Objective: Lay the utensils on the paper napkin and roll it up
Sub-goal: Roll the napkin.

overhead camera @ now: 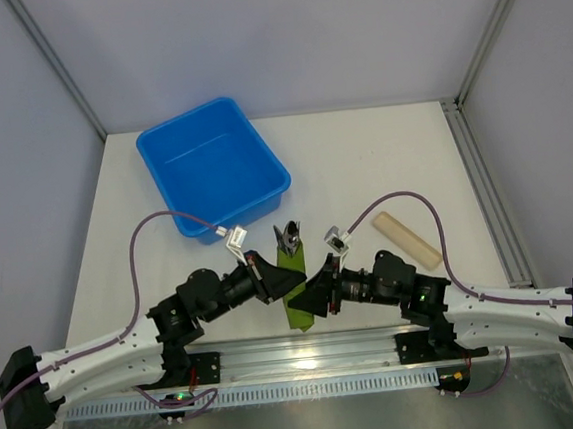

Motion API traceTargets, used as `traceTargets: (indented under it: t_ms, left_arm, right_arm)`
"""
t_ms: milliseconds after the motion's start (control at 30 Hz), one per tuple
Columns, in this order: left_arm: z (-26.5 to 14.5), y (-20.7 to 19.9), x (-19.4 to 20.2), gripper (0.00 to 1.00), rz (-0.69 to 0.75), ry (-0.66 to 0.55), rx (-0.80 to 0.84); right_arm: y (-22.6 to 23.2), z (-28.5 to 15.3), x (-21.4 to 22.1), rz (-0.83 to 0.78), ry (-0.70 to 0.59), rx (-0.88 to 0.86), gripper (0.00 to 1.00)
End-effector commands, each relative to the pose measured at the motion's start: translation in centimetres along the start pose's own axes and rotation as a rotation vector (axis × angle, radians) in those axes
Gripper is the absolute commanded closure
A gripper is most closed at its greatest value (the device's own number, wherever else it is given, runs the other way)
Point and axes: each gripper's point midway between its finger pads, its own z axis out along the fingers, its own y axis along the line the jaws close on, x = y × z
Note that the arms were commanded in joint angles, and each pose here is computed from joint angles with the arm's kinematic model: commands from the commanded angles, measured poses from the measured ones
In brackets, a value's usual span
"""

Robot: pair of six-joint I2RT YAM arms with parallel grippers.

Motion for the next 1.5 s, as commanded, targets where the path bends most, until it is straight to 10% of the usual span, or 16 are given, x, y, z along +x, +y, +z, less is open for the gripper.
traceTargets:
  t_ms: [0, 700, 1267, 1467]
  left_arm:
    - [-0.3, -3.8, -2.8, 1.0, -0.017, -0.107, 0.132]
    - [-0.6, -3.9, -3.2, 1.0, 0.001, -0.114, 0.118]
    - [-0.4, -3.7, -2.3, 1.0, 0.005, -0.063, 0.11]
    - [-0.8, -3.4, -2.0, 0.61, 0.021, -0.046, 0.096]
  right_arm:
    - [2.8, 0.0, -1.1, -0.011, -0.042, -0.13, 0.64]
    - [3.7, -0.9, 0.9, 0.033, 0.029, -0.207, 0.55]
    - [3.6, -0.8, -1.0, -0.048, -0.035, -0.173, 0.96]
    - [4.3, -1.0, -0.8, -0.075, -0.015, -0.21, 0.96]
